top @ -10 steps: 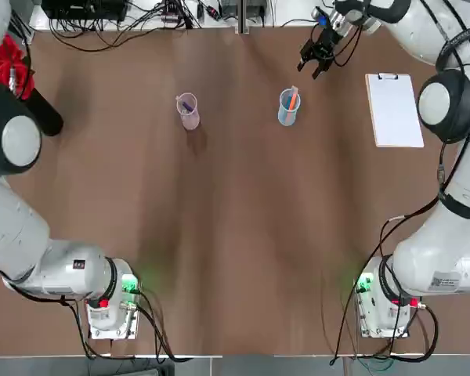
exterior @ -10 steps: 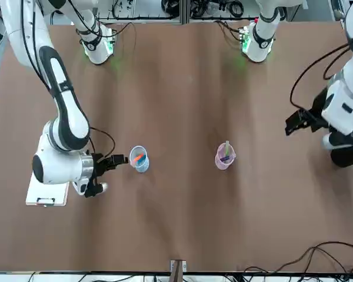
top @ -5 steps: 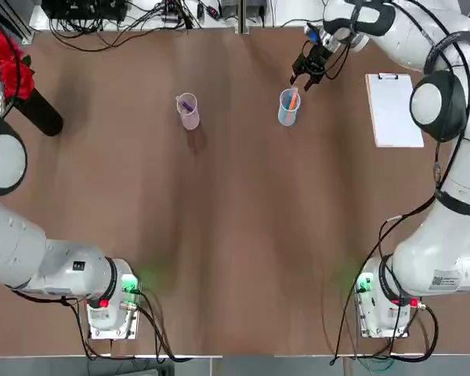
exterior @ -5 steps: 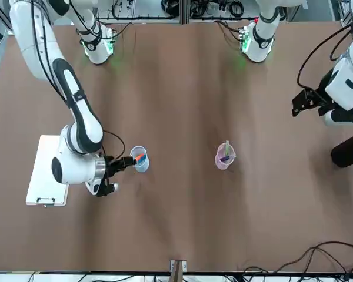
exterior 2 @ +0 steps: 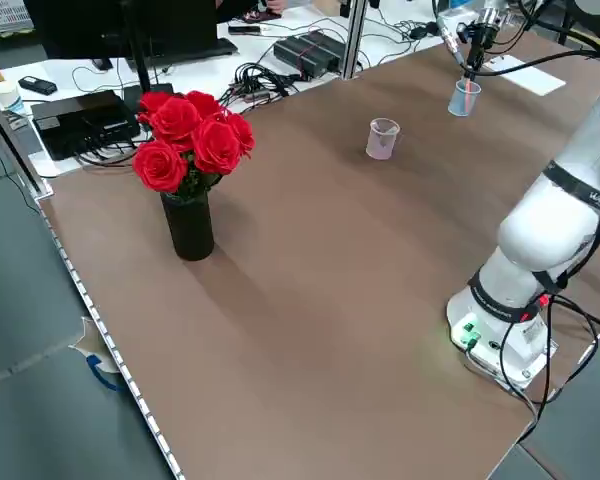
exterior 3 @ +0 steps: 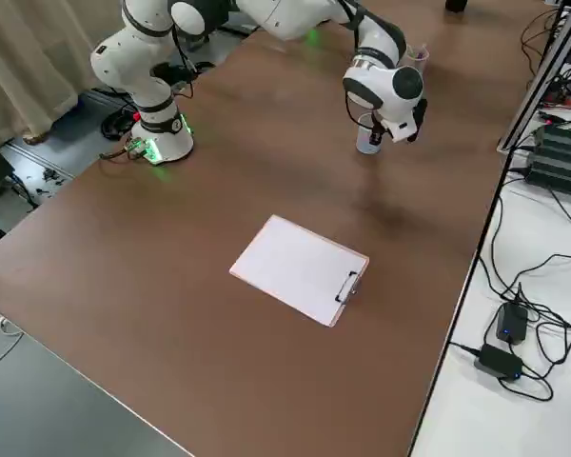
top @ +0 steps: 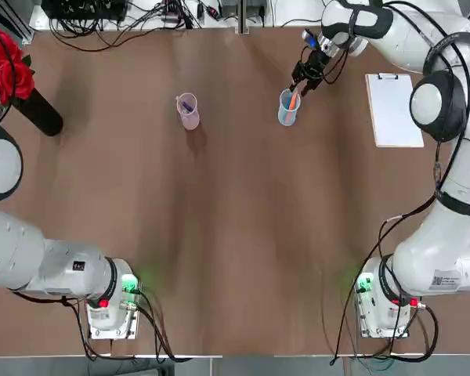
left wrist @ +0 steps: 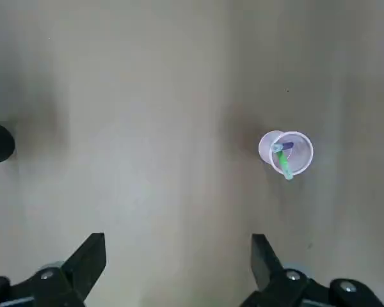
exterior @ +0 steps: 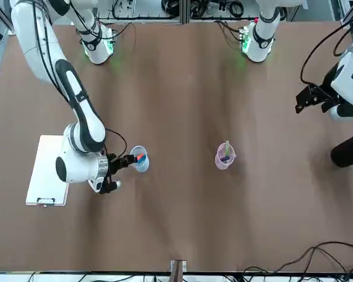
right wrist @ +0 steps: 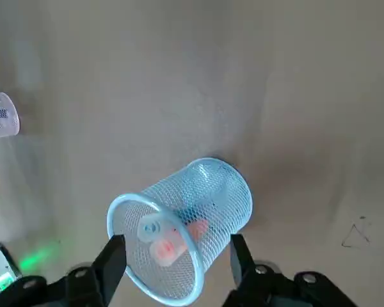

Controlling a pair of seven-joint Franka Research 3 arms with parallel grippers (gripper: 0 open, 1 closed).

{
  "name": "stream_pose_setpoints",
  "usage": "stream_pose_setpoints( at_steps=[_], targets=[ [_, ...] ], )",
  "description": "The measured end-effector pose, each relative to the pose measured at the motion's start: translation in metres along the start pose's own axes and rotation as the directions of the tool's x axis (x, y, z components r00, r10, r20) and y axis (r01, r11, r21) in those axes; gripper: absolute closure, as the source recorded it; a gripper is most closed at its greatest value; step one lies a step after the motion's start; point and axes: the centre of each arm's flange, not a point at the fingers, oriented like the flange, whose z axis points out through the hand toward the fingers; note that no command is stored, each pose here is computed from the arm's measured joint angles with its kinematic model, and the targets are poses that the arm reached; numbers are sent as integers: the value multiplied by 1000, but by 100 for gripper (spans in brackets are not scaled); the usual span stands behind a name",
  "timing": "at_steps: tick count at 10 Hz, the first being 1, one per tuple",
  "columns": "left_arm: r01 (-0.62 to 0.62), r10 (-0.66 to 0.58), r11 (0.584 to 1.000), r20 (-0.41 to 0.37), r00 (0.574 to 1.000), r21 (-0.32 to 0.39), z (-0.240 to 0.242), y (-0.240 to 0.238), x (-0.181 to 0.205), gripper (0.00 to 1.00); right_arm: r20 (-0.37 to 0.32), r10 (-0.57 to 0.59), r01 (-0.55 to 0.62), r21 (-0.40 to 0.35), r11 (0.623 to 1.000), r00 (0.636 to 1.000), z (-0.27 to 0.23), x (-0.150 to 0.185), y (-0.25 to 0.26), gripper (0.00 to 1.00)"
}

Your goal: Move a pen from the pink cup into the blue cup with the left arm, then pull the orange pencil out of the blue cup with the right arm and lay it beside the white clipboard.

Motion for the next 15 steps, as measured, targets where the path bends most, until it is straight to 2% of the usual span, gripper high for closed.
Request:
stream_pose_setpoints(
  at_steps=[1, 9, 10, 15],
  targets=[
    [2, -2, 1000, 0, 1000, 0, 0, -1, 0, 0, 14, 1, -1, 3, 1000, 1000, 0, -2, 1, 38],
    [1, -1, 1000, 4, 1000, 0, 2, -1, 0, 0, -3, -15, 15, -9, 1000, 1000, -18, 0, -3, 52],
    [1, -1, 1000, 5, 1000, 1, 2, -1, 0, 0, -3, -17, 17, -13, 1000, 1000, -18, 0, -3, 56],
    [1, -1, 1000, 6, 1000, 1, 3, -1, 0, 0, -7, -21, 21, -22, 1000, 1000, -17, 0, -3, 61]
  ],
)
